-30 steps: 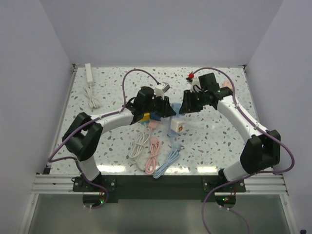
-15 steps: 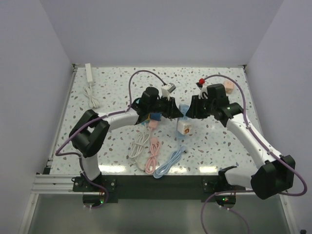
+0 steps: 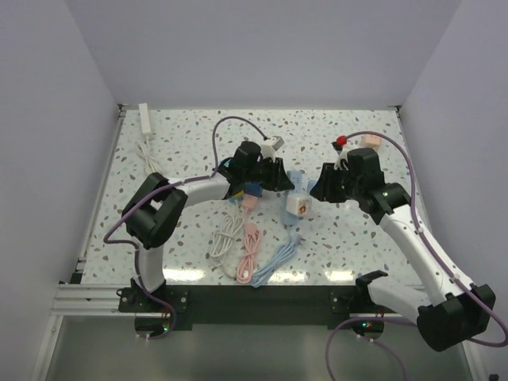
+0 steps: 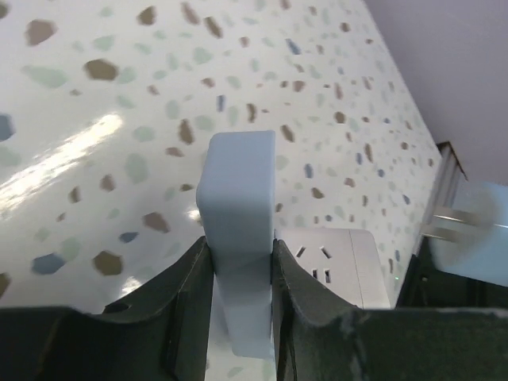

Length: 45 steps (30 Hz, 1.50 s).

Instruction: Pull the plug off the socket

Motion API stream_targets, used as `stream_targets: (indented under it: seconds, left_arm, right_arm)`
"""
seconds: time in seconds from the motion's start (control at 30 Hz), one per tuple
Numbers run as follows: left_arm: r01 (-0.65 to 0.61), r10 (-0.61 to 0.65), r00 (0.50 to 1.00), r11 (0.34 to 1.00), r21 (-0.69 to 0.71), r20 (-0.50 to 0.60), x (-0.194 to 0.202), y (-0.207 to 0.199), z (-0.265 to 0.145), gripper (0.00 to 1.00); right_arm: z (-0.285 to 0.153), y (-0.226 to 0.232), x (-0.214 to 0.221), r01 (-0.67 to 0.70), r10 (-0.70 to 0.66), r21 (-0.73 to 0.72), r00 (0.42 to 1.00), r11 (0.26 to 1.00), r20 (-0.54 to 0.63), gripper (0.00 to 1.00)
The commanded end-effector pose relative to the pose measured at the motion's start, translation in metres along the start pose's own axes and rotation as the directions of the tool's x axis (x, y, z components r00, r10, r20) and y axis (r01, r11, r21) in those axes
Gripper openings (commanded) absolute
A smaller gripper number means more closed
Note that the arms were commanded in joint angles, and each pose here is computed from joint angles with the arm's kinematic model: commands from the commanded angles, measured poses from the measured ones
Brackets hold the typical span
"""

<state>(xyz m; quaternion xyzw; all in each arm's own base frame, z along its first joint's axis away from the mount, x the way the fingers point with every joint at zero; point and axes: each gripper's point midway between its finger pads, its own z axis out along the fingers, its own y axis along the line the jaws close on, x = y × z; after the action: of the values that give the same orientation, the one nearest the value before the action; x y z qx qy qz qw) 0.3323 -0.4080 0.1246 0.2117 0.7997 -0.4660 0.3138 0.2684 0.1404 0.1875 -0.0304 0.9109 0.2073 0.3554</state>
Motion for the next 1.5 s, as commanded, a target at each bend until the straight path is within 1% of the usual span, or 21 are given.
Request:
stream_targets:
  seconds: [0.0, 0.17, 0.33, 0.37, 0.4, 0.47, 0.57, 0.6, 0.7, 0.8, 0.87, 0.9, 1.0, 1.03, 1.07, 1.1, 1.13, 1.2, 1.33, 1.43, 1.47]
  left_arm:
    - [0.061, -0.056, 0.998, 0.974, -0.219, 0.028, 0.000, 0.066, -0.004, 0.00]
    - [0.054, -0.047, 0.998, 0.979, -0.199, 0.039, -0.006, 0.061, -0.004, 0.00]
    - [0.055, -0.046, 0.996, 0.992, -0.112, 0.083, -0.027, 0.037, -0.005, 0.00]
    - [0.050, -0.041, 0.994, 0.995, -0.091, 0.097, -0.035, 0.029, -0.008, 0.00]
    - [0.050, -0.043, 0.994, 0.997, -0.062, 0.102, -0.039, 0.019, -0.009, 0.00]
    - [0.034, -0.030, 0.991, 0.999, -0.029, 0.128, -0.053, 0.003, -0.017, 0.00]
    - [0.017, -0.018, 0.988, 1.000, 0.008, 0.157, -0.067, -0.018, -0.031, 0.00]
    - [0.021, -0.022, 0.987, 1.000, 0.009, 0.158, -0.067, -0.019, -0.033, 0.00]
    - [0.015, -0.016, 0.986, 1.000, 0.008, 0.168, -0.068, -0.026, -0.043, 0.00]
    - [0.029, -0.030, 0.986, 1.000, 0.007, 0.161, -0.064, -0.027, -0.047, 0.00]
    - [0.045, -0.045, 0.987, 0.999, 0.001, 0.153, -0.059, -0.025, -0.049, 0.00]
    - [0.052, -0.051, 0.987, 0.999, -0.002, 0.156, -0.059, -0.025, -0.049, 0.00]
    - [0.064, -0.062, 0.986, 0.998, -0.013, 0.153, -0.057, -0.023, -0.050, 0.00]
    - [0.072, -0.068, 0.987, 0.997, -0.017, 0.148, -0.055, -0.021, -0.049, 0.00]
    - [0.074, -0.071, 0.987, 0.997, -0.016, 0.147, -0.056, -0.022, -0.048, 0.00]
    - [0.079, -0.075, 0.987, 0.997, -0.024, 0.142, -0.055, -0.019, -0.048, 0.00]
    - [0.086, -0.080, 0.987, 0.996, -0.037, 0.139, -0.053, -0.016, -0.047, 0.00]
    - [0.092, -0.084, 0.988, 0.994, -0.059, 0.132, -0.053, -0.012, -0.045, 0.00]
    - [0.107, -0.093, 0.988, 0.988, -0.108, 0.126, -0.052, -0.001, -0.040, 0.00]
    - [0.115, -0.097, 0.987, 0.984, -0.137, 0.129, -0.052, 0.007, -0.038, 0.00]
    - [0.121, -0.100, 0.986, 0.980, -0.159, 0.131, -0.053, 0.011, -0.037, 0.00]
  right_arm:
    - [-0.028, 0.009, -0.013, 0.000, 0.001, -0.007, 0.999, 1.000, 0.041, 0.00]
    - [-0.037, 0.007, -0.013, -0.007, 0.007, 0.010, 0.999, 1.000, 0.046, 0.00]
    - [-0.026, -0.049, -0.029, -0.089, 0.053, 0.318, 0.991, 0.944, 0.120, 0.00]
    - [-0.017, -0.075, -0.034, -0.108, 0.053, 0.449, 0.990, 0.887, 0.134, 0.00]
    - [-0.016, -0.091, -0.038, -0.137, 0.068, 0.510, 0.986, 0.849, 0.152, 0.00]
    - [-0.008, -0.117, -0.054, -0.223, 0.117, 0.563, 0.969, 0.796, 0.219, 0.00]
    - [0.015, -0.165, -0.063, -0.336, 0.237, 0.627, 0.941, 0.703, 0.240, 0.00]
    - [0.030, -0.187, -0.064, -0.358, 0.287, 0.672, 0.932, 0.648, 0.221, 0.00]
    - [0.066, -0.202, -0.075, -0.397, 0.334, 0.641, 0.915, 0.657, 0.225, 0.00]
    - [0.081, -0.213, -0.104, -0.466, 0.341, 0.596, 0.885, 0.654, 0.317, 0.00]
    - [0.103, -0.219, -0.105, -0.476, 0.381, 0.585, 0.879, 0.657, 0.288, 0.00]
    - [0.101, -0.231, -0.122, -0.504, 0.389, 0.579, 0.864, 0.641, 0.320, 0.00]
    - [0.117, -0.250, -0.132, -0.516, 0.409, 0.594, 0.855, 0.617, 0.318, 0.00]
    - [0.118, -0.256, -0.132, -0.524, 0.418, 0.607, 0.850, 0.598, 0.322, 0.05]
    - [0.126, -0.267, -0.126, -0.525, 0.434, 0.620, 0.846, 0.583, 0.309, 0.21]
    - [0.126, -0.268, -0.137, -0.534, 0.432, 0.611, 0.842, 0.585, 0.324, 0.30]
    - [0.129, -0.271, -0.135, -0.534, 0.443, 0.616, 0.840, 0.579, 0.313, 0.50]
    - [0.129, -0.273, -0.141, -0.540, 0.449, 0.603, 0.837, 0.587, 0.313, 0.66]
    - [0.109, -0.259, -0.158, -0.547, 0.413, 0.548, 0.837, 0.633, 0.358, 0.81]
    - [0.079, -0.235, -0.169, -0.555, 0.399, 0.486, 0.829, 0.675, 0.393, 0.83]
    - [0.082, -0.220, -0.160, -0.541, 0.416, 0.435, 0.838, 0.720, 0.354, 0.83]
